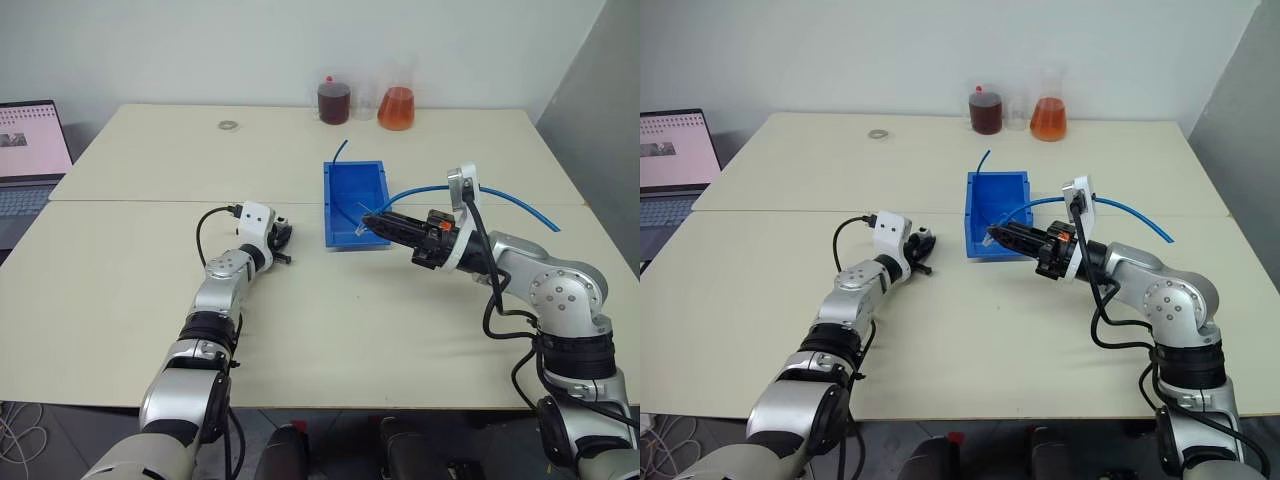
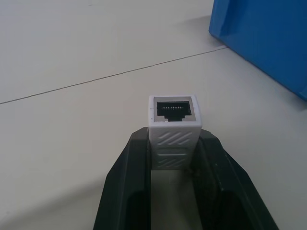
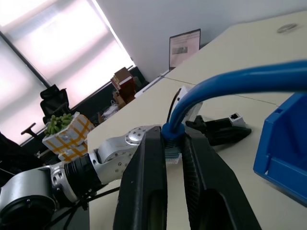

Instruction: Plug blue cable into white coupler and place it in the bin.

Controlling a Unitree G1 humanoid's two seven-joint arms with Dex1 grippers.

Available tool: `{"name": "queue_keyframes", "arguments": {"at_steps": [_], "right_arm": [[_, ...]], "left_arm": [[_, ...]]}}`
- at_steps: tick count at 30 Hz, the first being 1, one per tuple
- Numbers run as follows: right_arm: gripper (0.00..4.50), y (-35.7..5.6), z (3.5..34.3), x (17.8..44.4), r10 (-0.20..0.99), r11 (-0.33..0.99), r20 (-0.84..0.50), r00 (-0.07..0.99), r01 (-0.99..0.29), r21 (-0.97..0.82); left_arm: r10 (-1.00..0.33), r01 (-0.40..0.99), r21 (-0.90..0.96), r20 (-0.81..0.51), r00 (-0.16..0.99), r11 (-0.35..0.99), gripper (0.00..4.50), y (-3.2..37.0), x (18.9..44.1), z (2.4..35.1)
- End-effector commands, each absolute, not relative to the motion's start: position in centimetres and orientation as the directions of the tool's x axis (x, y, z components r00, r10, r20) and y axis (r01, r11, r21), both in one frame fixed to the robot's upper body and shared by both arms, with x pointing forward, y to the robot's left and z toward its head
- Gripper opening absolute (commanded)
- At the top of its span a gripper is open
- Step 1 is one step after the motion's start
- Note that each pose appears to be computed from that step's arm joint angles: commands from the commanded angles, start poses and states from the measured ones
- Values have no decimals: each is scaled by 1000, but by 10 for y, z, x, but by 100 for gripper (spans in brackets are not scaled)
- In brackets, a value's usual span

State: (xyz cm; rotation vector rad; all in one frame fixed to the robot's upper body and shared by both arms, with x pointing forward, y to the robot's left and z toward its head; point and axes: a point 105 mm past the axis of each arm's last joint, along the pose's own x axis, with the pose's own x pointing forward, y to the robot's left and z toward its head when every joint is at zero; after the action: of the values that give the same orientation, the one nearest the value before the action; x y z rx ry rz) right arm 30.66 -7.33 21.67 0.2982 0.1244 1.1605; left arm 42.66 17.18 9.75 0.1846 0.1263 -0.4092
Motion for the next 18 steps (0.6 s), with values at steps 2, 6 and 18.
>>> {"name": "queue_keyframes", "arguments": {"at_steps": [2, 6, 18], "right_arm": [[20, -77, 209, 291, 934, 351, -8, 356, -918, 184], [20, -75, 206, 286, 952, 306, -56, 301, -945, 116], [20, -48, 169, 293, 964, 160, -197, 180, -981, -112]], "left_arm": [[-702, 738, 216, -230, 674, 639, 77, 156, 373, 102], [-846, 881, 213, -257, 468, 423, 77, 138, 333, 109], [-966, 968, 220, -201, 165, 119, 77, 58, 307, 95]]}}
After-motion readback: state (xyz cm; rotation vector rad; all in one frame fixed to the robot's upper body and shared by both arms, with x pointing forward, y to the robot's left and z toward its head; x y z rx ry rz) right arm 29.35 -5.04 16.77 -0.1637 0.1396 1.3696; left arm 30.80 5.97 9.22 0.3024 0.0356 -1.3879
